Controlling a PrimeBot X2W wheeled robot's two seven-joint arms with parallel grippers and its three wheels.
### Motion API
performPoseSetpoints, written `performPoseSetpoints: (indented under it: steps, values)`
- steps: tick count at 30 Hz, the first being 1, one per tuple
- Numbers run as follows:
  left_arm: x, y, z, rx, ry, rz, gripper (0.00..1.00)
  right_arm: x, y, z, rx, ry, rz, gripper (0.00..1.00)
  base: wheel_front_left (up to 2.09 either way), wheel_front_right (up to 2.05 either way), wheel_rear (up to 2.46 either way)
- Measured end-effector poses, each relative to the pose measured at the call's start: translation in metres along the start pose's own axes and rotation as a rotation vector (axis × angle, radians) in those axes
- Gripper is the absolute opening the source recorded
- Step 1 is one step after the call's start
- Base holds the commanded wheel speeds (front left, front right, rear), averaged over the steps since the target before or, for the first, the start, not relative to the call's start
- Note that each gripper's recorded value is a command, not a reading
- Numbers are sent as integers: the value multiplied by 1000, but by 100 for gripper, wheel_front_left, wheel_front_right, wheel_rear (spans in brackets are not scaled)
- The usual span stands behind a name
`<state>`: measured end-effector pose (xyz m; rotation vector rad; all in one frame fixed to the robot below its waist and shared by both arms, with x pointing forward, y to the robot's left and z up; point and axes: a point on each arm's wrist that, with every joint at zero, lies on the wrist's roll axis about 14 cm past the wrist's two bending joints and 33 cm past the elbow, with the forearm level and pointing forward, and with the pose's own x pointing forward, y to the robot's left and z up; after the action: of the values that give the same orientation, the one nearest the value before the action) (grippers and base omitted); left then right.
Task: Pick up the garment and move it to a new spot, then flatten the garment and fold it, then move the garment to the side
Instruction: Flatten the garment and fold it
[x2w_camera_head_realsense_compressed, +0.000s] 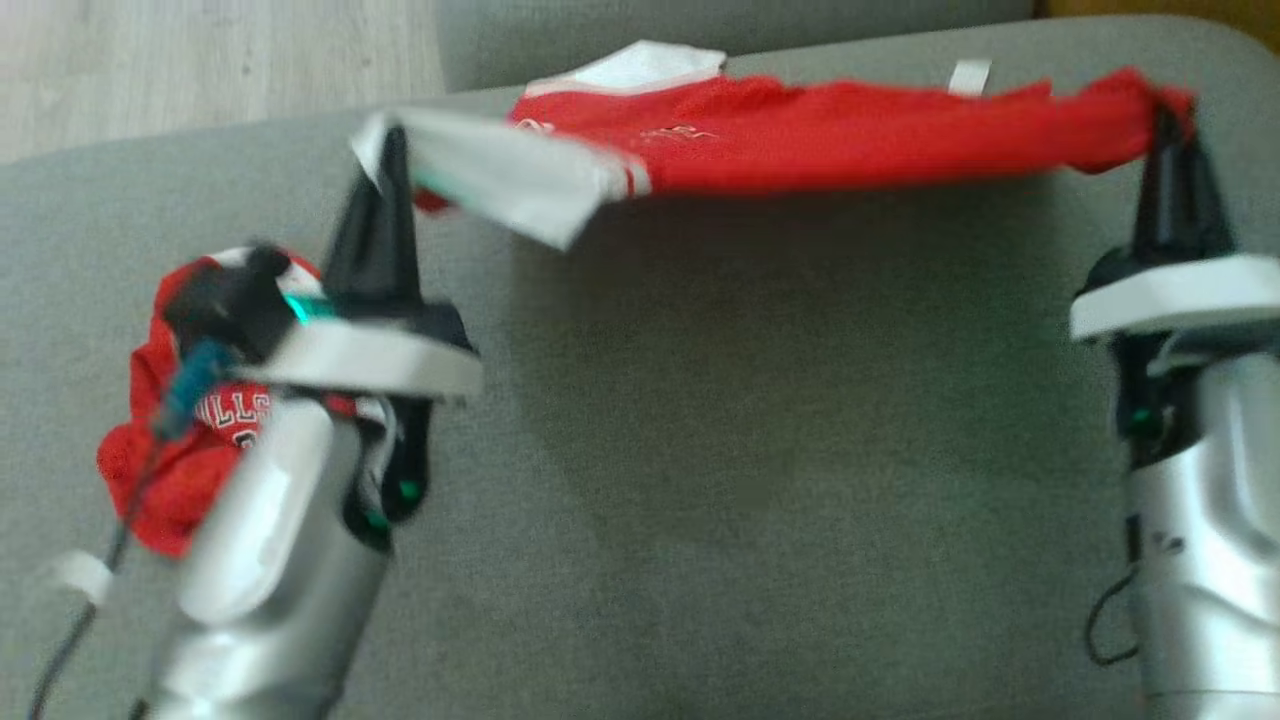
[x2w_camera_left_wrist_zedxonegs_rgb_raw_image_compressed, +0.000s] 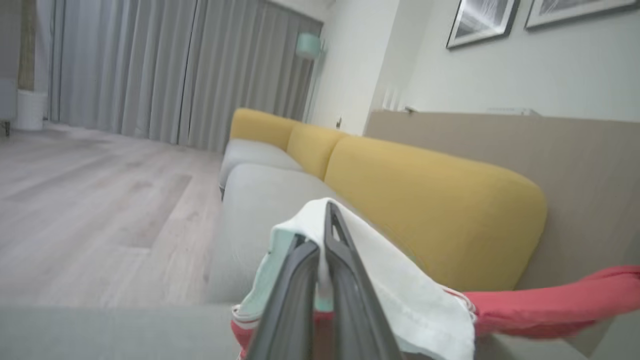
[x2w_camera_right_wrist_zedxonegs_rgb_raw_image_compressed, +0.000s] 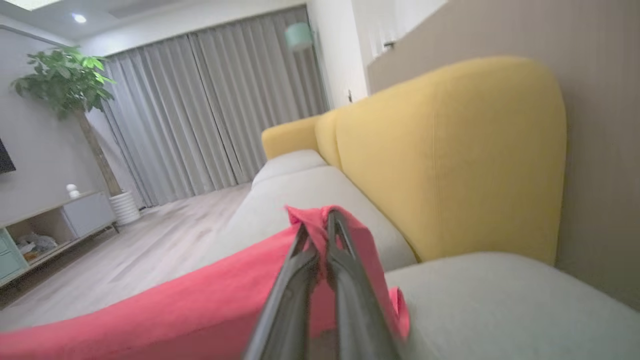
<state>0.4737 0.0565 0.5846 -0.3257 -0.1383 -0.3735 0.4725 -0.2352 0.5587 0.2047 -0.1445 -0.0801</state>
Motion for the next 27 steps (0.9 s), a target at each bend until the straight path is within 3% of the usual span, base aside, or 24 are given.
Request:
performPoseSetpoints:
  steps: [9,13,17,21,25,27]
  values:
    - [0,-44,138,97,-301,-140,0,-11,31,127,-83,-289,135,0,0,0,0]
    - [-22,-64,184,93,-422,-177,0,-37,32,158,-102,-350,150,0,0,0,0]
    - [-37,-68,215,104,-485,-186,0,-52,33,171,-115,-358,150,0,0,0,0]
    - [-27,-50,210,157,-435,-154,0,-47,36,170,-129,-326,154,0,0,0,0]
    - [9,-23,183,194,-319,-133,0,-18,36,151,-118,-257,153,0,0,0,0]
    - [35,-8,173,223,-273,-129,0,8,41,140,-60,-223,162,0,0,0,0]
